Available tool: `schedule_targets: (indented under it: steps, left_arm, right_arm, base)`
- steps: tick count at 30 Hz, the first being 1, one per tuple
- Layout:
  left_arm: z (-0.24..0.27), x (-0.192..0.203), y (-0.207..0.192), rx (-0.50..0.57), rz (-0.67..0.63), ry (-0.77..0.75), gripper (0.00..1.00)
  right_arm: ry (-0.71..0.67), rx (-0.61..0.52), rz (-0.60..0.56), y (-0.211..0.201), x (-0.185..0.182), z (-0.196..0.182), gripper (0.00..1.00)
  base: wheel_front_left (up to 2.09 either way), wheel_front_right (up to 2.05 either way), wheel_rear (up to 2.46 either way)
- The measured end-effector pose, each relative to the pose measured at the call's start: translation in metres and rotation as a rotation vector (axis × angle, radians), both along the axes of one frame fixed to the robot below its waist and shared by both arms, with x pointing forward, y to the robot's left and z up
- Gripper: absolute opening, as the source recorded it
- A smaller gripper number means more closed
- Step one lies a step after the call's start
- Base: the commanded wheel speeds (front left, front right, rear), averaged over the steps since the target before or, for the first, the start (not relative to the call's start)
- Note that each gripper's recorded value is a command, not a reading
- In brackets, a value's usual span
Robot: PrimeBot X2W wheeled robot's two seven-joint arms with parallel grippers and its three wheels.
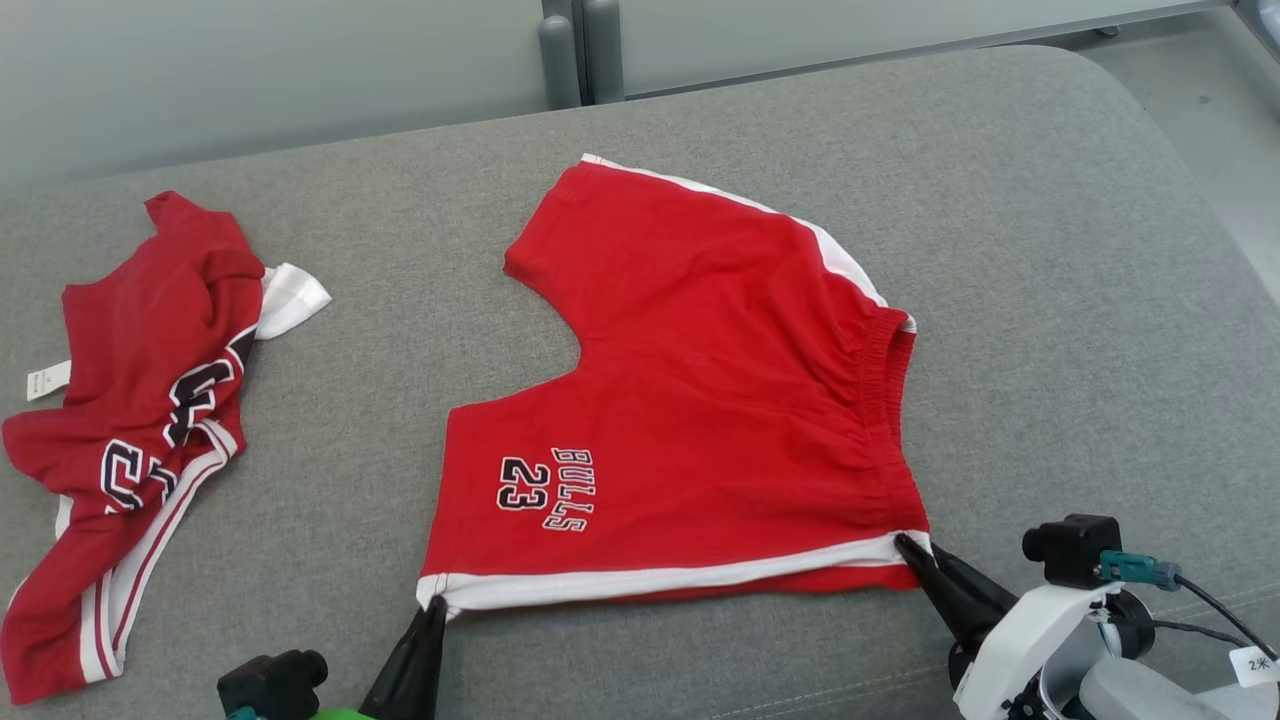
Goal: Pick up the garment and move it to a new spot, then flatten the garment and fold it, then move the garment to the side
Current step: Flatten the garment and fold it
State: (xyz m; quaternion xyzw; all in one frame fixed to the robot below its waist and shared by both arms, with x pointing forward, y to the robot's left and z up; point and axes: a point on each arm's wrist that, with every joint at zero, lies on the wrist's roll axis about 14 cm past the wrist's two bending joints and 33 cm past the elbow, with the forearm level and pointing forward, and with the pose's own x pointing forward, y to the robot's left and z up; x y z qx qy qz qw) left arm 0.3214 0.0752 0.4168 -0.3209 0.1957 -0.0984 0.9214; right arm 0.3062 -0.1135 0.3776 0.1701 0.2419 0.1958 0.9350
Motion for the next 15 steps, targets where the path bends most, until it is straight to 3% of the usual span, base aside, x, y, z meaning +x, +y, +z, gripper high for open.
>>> schedule_targets:
  steps: [1, 2, 3, 5, 8, 9, 10, 11, 12, 15]
  left_arm:
    - [-0.001, -0.001, 0.0, 0.01, -0.007, -0.001, 0.0]
    - [-0.002, -0.002, 0.001, 0.019, -0.012, 0.002, 0.0]
    - [-0.004, -0.003, 0.001, 0.027, -0.017, 0.008, 0.0]
    - [-0.006, -0.006, 0.001, 0.046, -0.033, 0.012, 0.02]
    - [-0.008, -0.009, 0.0, 0.057, -0.046, 0.022, 0.17]
    - [-0.009, -0.01, -0.001, 0.058, -0.052, 0.029, 0.36]
    - [-0.011, -0.011, -0.001, 0.064, -0.059, 0.033, 0.48]
    - [-0.011, -0.012, 0.0, 0.071, -0.062, 0.033, 0.69]
    - [-0.012, -0.013, 0.001, 0.077, -0.065, 0.036, 1.0]
    - [-0.018, -0.017, 0.004, 0.103, -0.082, 0.059, 1.0]
  right_arm:
    - [-0.004, -0.005, 0.005, 0.0, 0.0, 0.0, 0.44]
    - [-0.007, -0.01, 0.01, 0.001, -0.001, 0.0, 0.64]
    - [-0.01, -0.016, 0.015, 0.001, -0.001, 0.0, 0.96]
    - [-0.019, -0.032, 0.031, 0.002, -0.003, 0.0, 1.0]
    - [-0.032, -0.055, 0.056, 0.004, -0.005, 0.0, 1.0]
    - [-0.038, -0.059, 0.062, 0.005, -0.005, 0.001, 1.0]
    - [-0.041, -0.061, 0.065, 0.005, -0.005, 0.002, 1.0]
    - [-0.043, -0.062, 0.064, 0.005, -0.006, 0.002, 1.0]
    - [-0.043, -0.065, 0.057, 0.004, -0.006, 0.002, 1.0]
    - [-0.041, -0.06, 0.049, 0.003, -0.009, 0.002, 1.0]
  base:
    - [0.0, 0.0, 0.0]
    - [0.0, 0.0, 0.0]
    - [0.0, 0.0, 0.0]
    - [0.0, 0.0, 0.0]
    - [0.0, 0.0, 0.0]
    - [0.0, 0.0, 0.0]
    - [0.0, 0.0, 0.0]
    - [0.0, 0.0, 0.0]
    - [0.0, 0.0, 0.0]
    - [0.0, 0.0, 0.0]
